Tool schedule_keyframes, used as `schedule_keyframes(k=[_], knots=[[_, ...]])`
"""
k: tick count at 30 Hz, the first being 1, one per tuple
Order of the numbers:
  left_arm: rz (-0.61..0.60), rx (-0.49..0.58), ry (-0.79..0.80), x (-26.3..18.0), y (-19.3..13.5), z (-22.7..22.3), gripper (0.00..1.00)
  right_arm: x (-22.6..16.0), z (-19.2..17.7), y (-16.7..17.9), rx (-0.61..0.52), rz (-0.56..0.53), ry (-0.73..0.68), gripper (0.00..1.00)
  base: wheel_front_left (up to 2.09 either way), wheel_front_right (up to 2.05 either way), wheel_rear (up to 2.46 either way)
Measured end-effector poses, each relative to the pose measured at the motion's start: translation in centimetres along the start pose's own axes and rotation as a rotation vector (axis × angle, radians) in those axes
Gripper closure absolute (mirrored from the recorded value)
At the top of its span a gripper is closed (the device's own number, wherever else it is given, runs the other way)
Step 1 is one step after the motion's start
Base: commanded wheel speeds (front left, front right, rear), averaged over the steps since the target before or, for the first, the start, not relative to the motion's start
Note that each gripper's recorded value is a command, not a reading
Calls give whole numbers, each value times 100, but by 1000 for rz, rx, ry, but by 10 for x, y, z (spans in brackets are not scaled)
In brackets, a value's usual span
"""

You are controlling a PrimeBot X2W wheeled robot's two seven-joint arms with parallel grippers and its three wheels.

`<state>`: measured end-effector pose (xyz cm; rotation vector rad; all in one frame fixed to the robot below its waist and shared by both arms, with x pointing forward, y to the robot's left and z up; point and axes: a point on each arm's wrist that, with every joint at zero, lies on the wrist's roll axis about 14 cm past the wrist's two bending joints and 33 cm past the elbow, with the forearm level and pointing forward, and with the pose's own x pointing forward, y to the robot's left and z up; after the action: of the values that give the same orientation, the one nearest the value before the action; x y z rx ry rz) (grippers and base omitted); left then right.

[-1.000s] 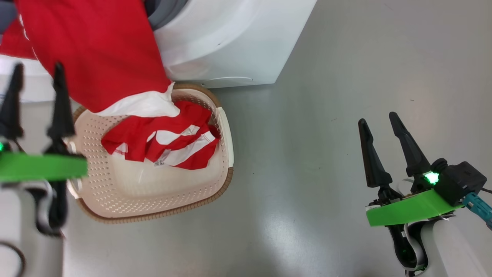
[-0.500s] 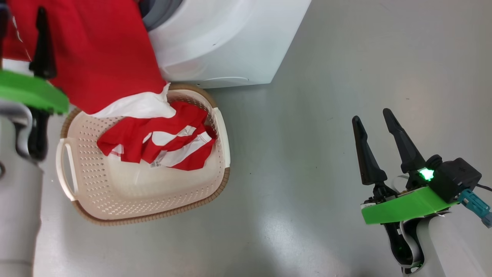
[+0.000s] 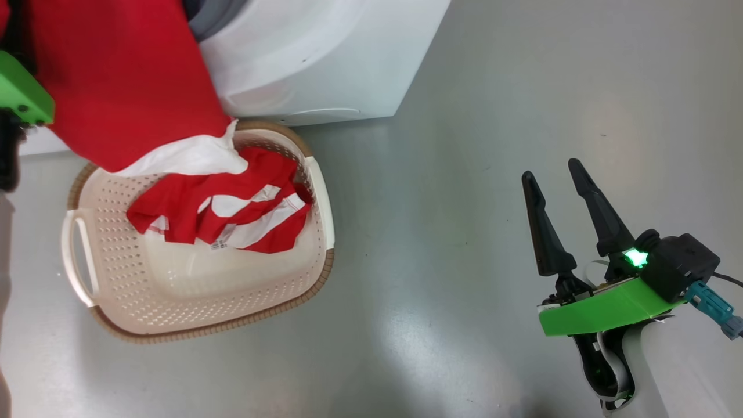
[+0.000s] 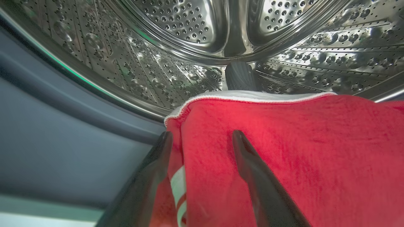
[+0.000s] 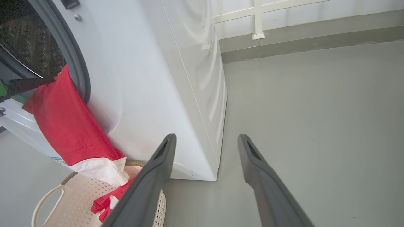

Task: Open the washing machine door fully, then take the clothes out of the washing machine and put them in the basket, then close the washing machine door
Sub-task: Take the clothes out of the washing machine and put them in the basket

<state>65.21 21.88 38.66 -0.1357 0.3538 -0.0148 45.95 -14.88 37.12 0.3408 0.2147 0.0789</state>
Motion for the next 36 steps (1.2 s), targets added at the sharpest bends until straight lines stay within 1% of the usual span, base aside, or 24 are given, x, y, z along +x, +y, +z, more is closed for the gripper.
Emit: schedule_keyframes(k=[8, 9, 10, 11, 12, 13, 14, 15, 20, 26, 32, 34, 36], knots=[[-19, -70, 79, 7, -10, -11, 0, -2, 0, -6, -2, -17, 1, 0, 0, 0, 0], [-24, -78, 83, 7, -12, -11, 6, -2, 0, -6, -2, -17, 0, 0, 0, 0, 0], [-28, -85, 80, 7, -13, -10, 24, -2, 1, -6, -2, -17, 0, 0, 0, 0, 0], [-35, -85, 80, 7, -15, -9, 47, -2, 1, -6, -3, -17, -2, 0, 0, 0, 0], [-44, -81, 76, 7, -18, -8, 62, -2, 2, -6, -3, -17, -3, 0, 0, 0, 0], [-53, -75, 72, 7, -20, -6, 74, -2, 2, -6, -3, -16, -3, 0, 0, 0, 0], [-59, -75, 67, 7, -21, -4, 98, -2, 2, -6, -2, -16, -4, 0, 0, 0, 0], [-64, -77, 64, 7, -21, -3, 100, -2, 2, -6, -2, -16, -5, 0, 0, 0, 0], [-81, -67, 55, 3, -23, -5, 100, -1, 4, -4, -2, -12, -10, 0, 0, 0, 0], [-105, -58, 0, -3, -28, 0, 100, -1, 8, -3, -2, -9, -19, 0, 0, 0, 0], [-98, -65, -63, -15, -21, -1, 100, -1, 13, -2, -2, -9, -33, 0, 0, 0, 0], [-105, -64, -66, -21, -21, -5, 100, -1, 14, -2, -2, -8, -38, 0, 0, 0, 0], [-121, -75, -98, -26, -24, 1, 100, 0, 15, 0, 0, -4, -40, 0, 0, 0, 0]])
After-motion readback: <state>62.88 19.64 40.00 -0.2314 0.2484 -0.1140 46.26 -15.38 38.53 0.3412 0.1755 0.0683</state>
